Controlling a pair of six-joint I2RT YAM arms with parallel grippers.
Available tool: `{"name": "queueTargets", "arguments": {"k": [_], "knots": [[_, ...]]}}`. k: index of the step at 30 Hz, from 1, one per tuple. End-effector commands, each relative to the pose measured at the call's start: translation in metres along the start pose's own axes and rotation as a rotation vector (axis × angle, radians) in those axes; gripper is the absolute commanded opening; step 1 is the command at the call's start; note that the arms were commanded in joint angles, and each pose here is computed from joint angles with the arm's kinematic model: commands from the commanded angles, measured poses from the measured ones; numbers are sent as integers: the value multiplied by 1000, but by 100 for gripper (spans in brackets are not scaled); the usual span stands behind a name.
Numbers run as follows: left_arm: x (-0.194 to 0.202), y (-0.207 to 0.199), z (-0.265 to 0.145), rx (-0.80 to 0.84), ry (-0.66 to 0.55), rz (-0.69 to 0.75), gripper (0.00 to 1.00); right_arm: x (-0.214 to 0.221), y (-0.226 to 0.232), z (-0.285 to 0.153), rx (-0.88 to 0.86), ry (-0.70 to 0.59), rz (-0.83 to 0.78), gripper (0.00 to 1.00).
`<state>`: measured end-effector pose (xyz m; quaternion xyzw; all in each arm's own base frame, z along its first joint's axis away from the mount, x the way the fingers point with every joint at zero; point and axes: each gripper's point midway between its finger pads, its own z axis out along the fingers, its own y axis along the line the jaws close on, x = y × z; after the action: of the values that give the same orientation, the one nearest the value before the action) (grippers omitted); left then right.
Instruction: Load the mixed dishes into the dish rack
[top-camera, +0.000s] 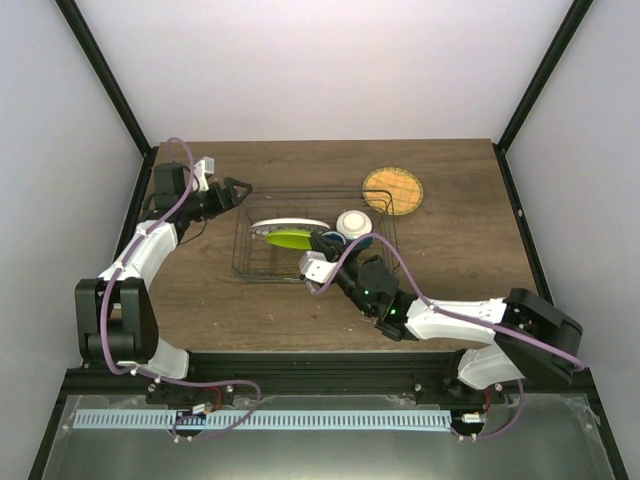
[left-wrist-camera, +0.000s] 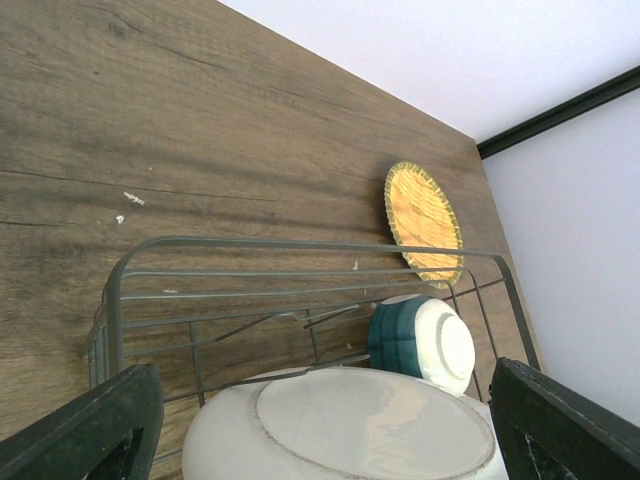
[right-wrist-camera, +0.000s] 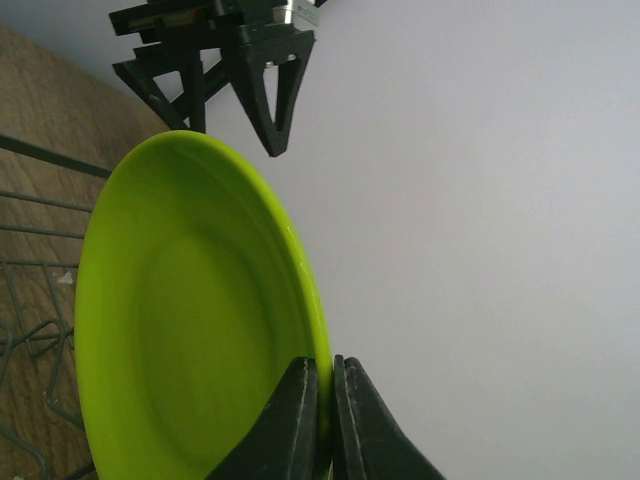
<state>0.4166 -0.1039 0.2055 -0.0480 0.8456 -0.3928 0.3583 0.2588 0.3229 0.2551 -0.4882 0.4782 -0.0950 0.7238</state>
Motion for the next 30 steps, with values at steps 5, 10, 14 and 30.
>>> {"name": "queueTargets", "arguments": {"k": [5,10,14,30], "knots": [[-5,-9,-5,35,-26,34,91,-12,9,1,23,-62,-23,1],[-4,-8,-4,36,-24,31,91,-8,16,4,35,-59,-54,1],[-4,-8,-4,39,-26,32,91,-3,20,5,52,-53,-90,1],[-2,-4,-2,36,-21,25,90,8,52,14,-62,-2,-82,1]]}}
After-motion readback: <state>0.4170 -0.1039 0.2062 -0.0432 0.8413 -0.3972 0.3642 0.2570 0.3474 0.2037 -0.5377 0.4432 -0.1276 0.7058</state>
